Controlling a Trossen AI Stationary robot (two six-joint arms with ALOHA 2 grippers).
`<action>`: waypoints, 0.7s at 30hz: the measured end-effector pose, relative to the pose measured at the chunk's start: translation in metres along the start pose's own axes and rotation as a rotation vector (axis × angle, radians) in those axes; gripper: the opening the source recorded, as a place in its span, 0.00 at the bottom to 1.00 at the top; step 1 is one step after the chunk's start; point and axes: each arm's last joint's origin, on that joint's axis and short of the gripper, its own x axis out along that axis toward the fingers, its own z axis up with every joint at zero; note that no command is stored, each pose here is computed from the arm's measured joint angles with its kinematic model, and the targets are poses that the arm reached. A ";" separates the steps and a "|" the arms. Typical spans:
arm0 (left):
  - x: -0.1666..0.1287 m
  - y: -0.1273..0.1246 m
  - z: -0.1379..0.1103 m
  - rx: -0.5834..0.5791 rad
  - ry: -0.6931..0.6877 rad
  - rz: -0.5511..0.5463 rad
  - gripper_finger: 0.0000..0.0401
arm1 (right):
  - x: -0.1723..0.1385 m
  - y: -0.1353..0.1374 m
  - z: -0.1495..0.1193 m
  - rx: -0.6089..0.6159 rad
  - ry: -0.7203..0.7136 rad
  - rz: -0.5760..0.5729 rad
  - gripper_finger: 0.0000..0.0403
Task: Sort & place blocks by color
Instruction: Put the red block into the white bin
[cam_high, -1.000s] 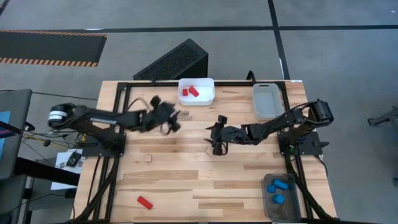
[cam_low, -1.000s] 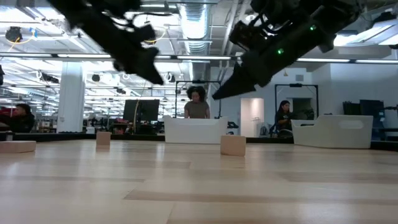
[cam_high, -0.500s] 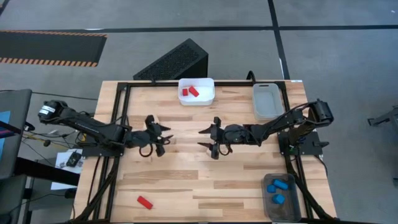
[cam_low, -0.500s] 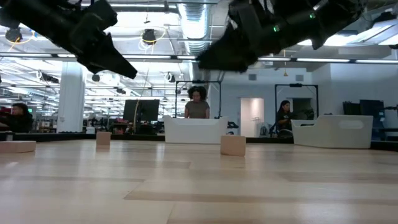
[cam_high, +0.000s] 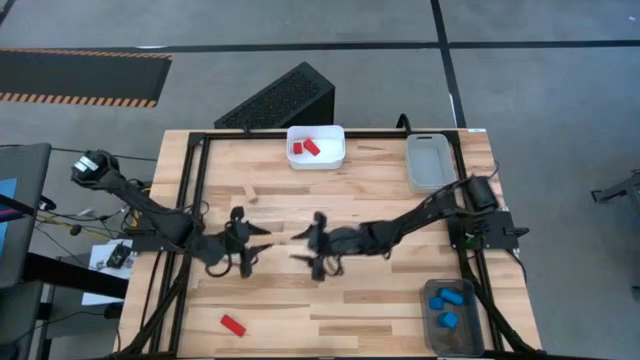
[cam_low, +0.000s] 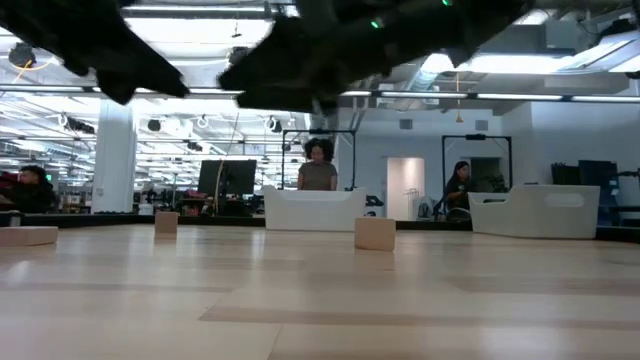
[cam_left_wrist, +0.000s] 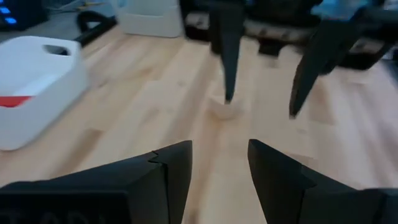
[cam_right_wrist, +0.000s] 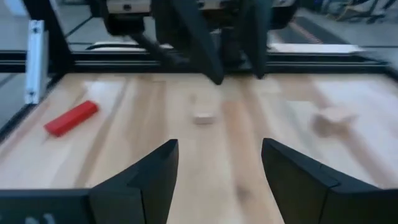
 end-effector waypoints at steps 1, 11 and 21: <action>-0.004 -0.005 -0.002 -0.002 -0.004 -0.020 0.37 | 0.006 0.007 0.001 -0.003 0.016 0.010 0.63; -0.046 -0.047 -0.032 -0.013 -0.008 -0.189 0.37 | 0.046 0.073 0.030 0.036 0.009 0.032 0.63; -0.057 -0.071 -0.075 0.015 0.080 -0.247 0.37 | 0.075 0.128 0.014 0.181 0.065 -0.049 0.63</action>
